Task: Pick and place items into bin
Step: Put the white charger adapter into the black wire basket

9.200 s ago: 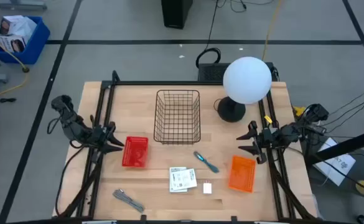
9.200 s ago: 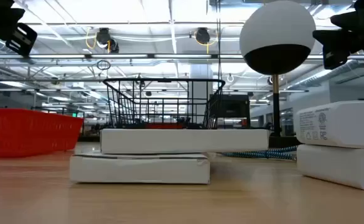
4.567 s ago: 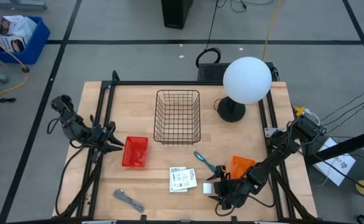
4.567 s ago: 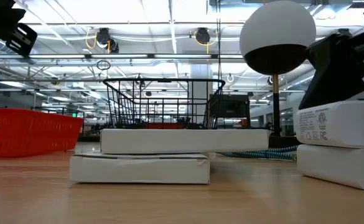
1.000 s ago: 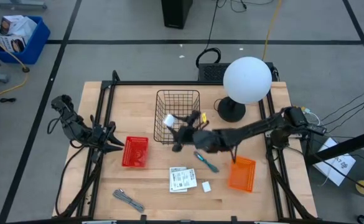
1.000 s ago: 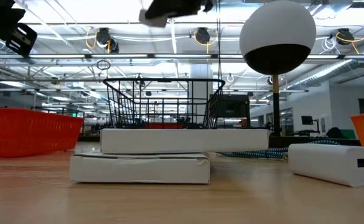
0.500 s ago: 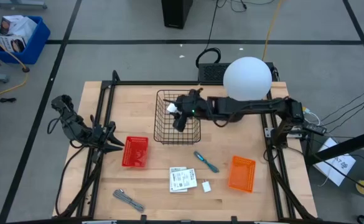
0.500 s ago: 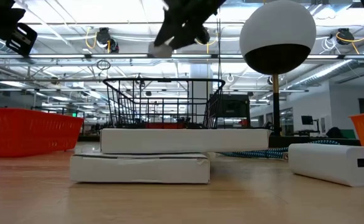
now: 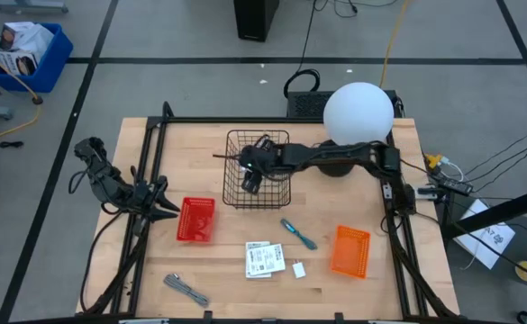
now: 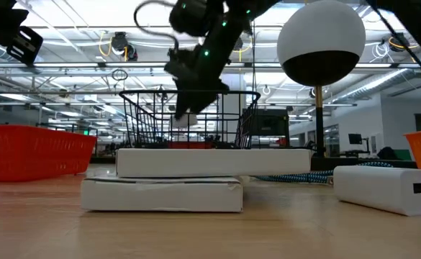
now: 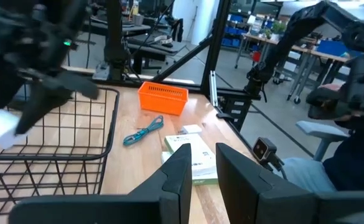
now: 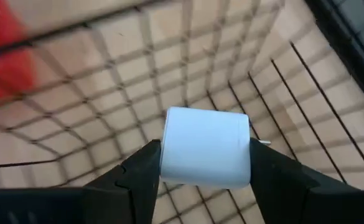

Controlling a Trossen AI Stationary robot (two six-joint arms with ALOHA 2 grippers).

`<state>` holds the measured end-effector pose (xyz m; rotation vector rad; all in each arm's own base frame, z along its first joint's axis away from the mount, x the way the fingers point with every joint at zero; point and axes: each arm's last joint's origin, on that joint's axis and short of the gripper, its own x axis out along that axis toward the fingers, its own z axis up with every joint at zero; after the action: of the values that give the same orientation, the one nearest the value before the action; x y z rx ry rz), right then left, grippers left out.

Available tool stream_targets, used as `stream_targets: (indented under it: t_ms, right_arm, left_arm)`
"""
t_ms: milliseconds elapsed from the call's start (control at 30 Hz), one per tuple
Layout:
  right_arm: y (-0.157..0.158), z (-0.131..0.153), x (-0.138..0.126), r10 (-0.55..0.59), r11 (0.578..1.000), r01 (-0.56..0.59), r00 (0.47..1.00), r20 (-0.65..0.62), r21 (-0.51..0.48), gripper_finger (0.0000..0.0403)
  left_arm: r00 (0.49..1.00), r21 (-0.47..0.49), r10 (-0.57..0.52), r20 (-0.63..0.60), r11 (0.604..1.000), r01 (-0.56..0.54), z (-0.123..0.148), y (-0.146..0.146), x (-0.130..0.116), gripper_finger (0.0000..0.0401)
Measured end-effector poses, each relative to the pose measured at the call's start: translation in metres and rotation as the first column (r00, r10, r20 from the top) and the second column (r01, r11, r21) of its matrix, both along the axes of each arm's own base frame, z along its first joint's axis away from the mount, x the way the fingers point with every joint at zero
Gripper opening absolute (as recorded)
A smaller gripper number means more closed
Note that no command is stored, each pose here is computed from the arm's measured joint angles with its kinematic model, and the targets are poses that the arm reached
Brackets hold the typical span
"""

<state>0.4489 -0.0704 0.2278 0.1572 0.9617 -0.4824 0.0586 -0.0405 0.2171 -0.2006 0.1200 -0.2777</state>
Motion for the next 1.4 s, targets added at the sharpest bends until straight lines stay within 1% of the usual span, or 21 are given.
stream_targets:
  t_ms: [100, 167, 300, 433, 533, 667, 833, 1000, 1133, 1200, 1333, 1400]
  right_arm:
    - [-0.014, -0.013, 0.003, -0.061, 0.996, 0.065, 0.996, -0.071, 0.059, 0.0205]
    - [-0.021, -0.027, 0.006, -0.059, 0.992, 0.071, 0.992, -0.111, 0.107, 0.0206]
    - [-0.028, -0.045, 0.009, -0.053, 0.987, 0.074, 0.989, -0.139, 0.146, 0.0206]
    - [-0.032, -0.056, 0.011, -0.044, 0.980, 0.071, 0.988, -0.148, 0.185, 0.0208]
    - [-0.033, -0.057, 0.012, -0.031, 0.975, 0.061, 0.990, -0.139, 0.215, 0.0211]
    - [-0.035, -0.055, 0.014, -0.015, 0.974, 0.039, 0.994, -0.108, 0.223, 0.0215]
    - [-0.036, -0.055, 0.015, 0.016, 0.976, 0.006, 0.995, -0.099, 0.217, 0.0223]
    - [-0.037, -0.064, 0.013, 0.019, 0.977, 0.003, 0.995, -0.099, 0.212, 0.0233]
    - [-0.039, -0.072, 0.010, 0.037, 0.970, -0.016, 0.996, -0.084, 0.241, 0.0235]
    - [-0.040, -0.074, 0.010, 0.057, 0.972, -0.037, 0.995, -0.082, 0.231, 0.0235]
    - [-0.041, -0.073, 0.010, 0.037, 0.982, -0.023, 0.997, -0.073, 0.187, 0.0239]
    - [-0.040, -0.071, 0.013, 0.049, 0.984, -0.040, 0.998, -0.044, 0.172, 0.0247]
  left_arm:
    - [1.000, -0.001, 0.002, 0.002, 1.000, -0.002, 0.000, 0.000, 0.000, 0.0076]
    - [1.000, 0.000, 0.002, 0.000, 1.000, -0.002, 0.000, 0.000, 0.000, 0.0077]
    - [1.000, 0.000, 0.005, 0.001, 1.000, -0.005, 0.000, 0.000, 0.000, 0.0077]
    - [1.000, 0.000, 0.005, 0.001, 1.000, -0.005, 0.000, 0.000, 0.000, 0.0077]
    - [1.000, 0.000, 0.004, 0.001, 1.000, -0.004, 0.000, 0.000, 0.000, 0.0077]
    - [1.000, 0.000, 0.004, 0.001, 1.000, -0.004, 0.000, 0.000, 0.000, 0.0077]
    - [1.000, 0.000, 0.004, 0.001, 1.000, -0.004, 0.000, 0.000, 0.000, 0.0076]
    - [1.000, 0.000, 0.003, 0.001, 1.000, -0.003, 0.000, 0.000, 0.000, 0.0077]
    - [1.000, -0.001, 0.001, 0.001, 1.000, -0.001, 0.000, 0.000, 0.000, 0.0077]
    - [1.000, 0.000, 0.000, 0.001, 1.000, 0.000, 0.000, 0.000, 0.000, 0.0076]
    - [1.000, 0.000, 0.000, 0.001, 1.000, 0.000, 0.000, 0.000, 0.000, 0.0076]
    - [1.000, 0.000, 0.000, 0.001, 1.000, 0.000, 0.000, 0.000, 0.000, 0.0077]
